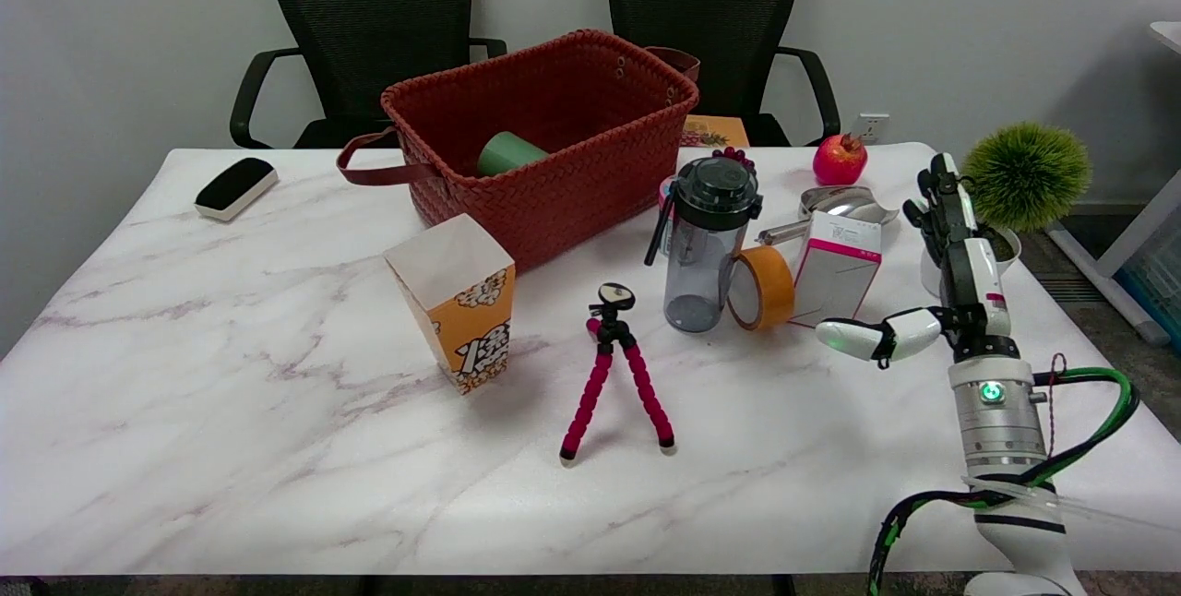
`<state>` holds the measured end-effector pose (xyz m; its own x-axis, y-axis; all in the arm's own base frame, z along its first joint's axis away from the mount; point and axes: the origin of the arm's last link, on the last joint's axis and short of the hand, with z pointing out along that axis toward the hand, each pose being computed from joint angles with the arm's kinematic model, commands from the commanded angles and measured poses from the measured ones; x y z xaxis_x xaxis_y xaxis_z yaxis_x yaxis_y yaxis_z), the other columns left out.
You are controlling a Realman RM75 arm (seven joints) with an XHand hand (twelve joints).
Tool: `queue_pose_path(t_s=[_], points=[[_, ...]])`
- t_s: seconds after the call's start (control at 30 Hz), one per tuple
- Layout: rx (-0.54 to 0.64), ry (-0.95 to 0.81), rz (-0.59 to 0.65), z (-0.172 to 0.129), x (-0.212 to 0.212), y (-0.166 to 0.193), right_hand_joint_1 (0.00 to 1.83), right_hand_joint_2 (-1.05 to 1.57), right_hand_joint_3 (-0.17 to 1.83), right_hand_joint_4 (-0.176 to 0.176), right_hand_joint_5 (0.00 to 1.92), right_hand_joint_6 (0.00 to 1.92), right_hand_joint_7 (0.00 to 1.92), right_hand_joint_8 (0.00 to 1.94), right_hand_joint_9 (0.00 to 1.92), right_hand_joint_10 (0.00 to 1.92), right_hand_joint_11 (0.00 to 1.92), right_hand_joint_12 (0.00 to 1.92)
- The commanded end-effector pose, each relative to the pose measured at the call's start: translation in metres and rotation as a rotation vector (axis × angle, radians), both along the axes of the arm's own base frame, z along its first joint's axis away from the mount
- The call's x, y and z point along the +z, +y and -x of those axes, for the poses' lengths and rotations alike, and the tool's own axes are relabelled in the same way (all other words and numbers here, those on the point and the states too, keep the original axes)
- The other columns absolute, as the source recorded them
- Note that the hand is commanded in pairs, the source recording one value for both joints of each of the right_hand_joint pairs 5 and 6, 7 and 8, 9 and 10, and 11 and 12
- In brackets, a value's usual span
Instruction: Pick up the white paper box.
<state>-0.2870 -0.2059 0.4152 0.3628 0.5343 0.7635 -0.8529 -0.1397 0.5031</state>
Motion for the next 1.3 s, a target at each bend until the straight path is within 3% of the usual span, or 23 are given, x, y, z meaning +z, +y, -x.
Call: queue_pose_path(t_s=[0.03, 0.8, 1.3], points=[[-0.049, -0.129, 0.000, 0.024, 0.056, -0.019, 1.19, -0.35, 0.68, 0.000, 0.00, 0.00, 0.08, 0.08, 0.00, 0.00, 0.24, 0.24], [-0.085, -0.146, -0.071, 0.026, 0.053, -0.038, 1.18, -0.39, 0.70, 0.000, 0.00, 0.00, 0.04, 0.04, 0.00, 0.00, 0.18, 0.18], [-0.134, -0.216, -0.103, 0.043, 0.041, -0.040, 1.18, -0.37, 0.64, 0.000, 0.00, 0.00, 0.05, 0.05, 0.00, 0.00, 0.20, 0.20]])
